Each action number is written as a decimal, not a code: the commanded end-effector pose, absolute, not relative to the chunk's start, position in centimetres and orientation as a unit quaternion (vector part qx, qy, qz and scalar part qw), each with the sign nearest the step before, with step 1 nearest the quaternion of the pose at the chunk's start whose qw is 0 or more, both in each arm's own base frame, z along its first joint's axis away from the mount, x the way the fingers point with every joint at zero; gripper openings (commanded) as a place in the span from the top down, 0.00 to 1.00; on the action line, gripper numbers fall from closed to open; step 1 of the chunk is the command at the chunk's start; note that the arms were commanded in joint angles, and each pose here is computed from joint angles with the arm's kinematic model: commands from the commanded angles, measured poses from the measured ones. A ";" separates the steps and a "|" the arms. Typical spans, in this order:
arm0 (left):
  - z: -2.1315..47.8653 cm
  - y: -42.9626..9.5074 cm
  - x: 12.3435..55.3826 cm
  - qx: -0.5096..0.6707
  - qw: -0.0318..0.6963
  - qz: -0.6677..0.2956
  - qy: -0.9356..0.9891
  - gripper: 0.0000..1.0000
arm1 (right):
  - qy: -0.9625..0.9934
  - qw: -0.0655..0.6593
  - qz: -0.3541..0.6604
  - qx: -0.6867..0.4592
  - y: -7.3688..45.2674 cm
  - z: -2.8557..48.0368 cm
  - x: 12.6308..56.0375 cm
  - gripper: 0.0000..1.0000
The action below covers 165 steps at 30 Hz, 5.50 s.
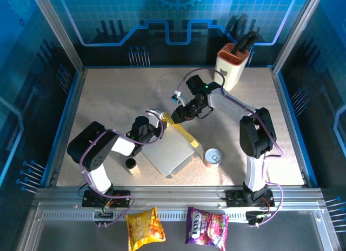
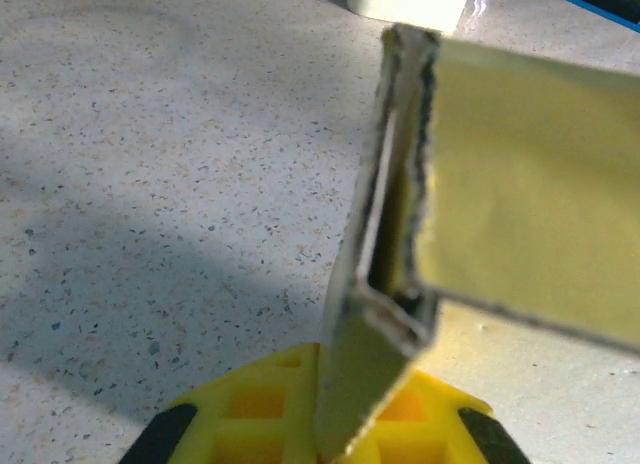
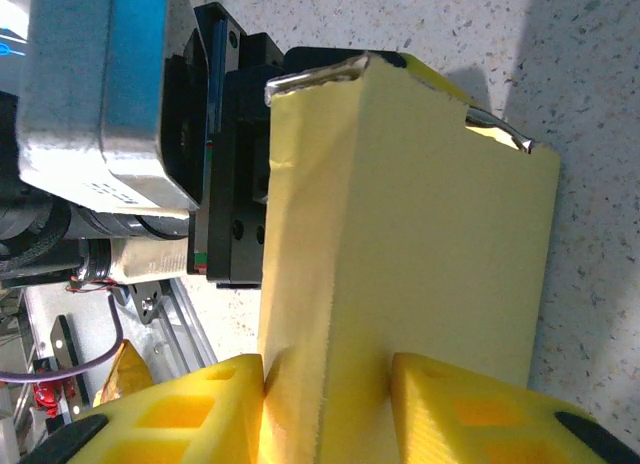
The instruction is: Fold the paper box
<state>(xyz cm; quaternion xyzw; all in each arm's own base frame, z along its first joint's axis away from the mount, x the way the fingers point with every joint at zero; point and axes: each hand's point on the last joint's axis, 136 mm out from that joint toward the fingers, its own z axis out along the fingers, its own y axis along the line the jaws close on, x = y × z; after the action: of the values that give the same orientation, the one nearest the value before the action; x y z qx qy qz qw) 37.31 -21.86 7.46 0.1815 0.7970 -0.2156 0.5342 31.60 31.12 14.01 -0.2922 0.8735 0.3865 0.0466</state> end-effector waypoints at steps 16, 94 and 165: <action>10.7 -23.3 38.1 0.169 0.581 -0.263 0.751 1.00 | 0.876 0.025 0.398 -0.273 30.7 13.1 30.9 0.63; 17.4 -13.6 31.2 0.081 0.561 -0.178 0.805 0.38 | 0.950 0.069 0.102 -0.286 33.8 9.3 36.2 0.38; 19.2 -12.8 33.4 -0.046 0.356 -0.260 0.897 0.33 | 0.845 0.236 0.218 -0.429 36.4 21.0 36.6 0.25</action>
<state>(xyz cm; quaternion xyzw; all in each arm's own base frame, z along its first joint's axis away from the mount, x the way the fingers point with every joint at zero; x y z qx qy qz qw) 33.73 -11.43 18.86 -0.0458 0.8894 -0.2189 0.3986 36.06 36.87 17.16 -0.5031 0.8267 0.1590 0.1955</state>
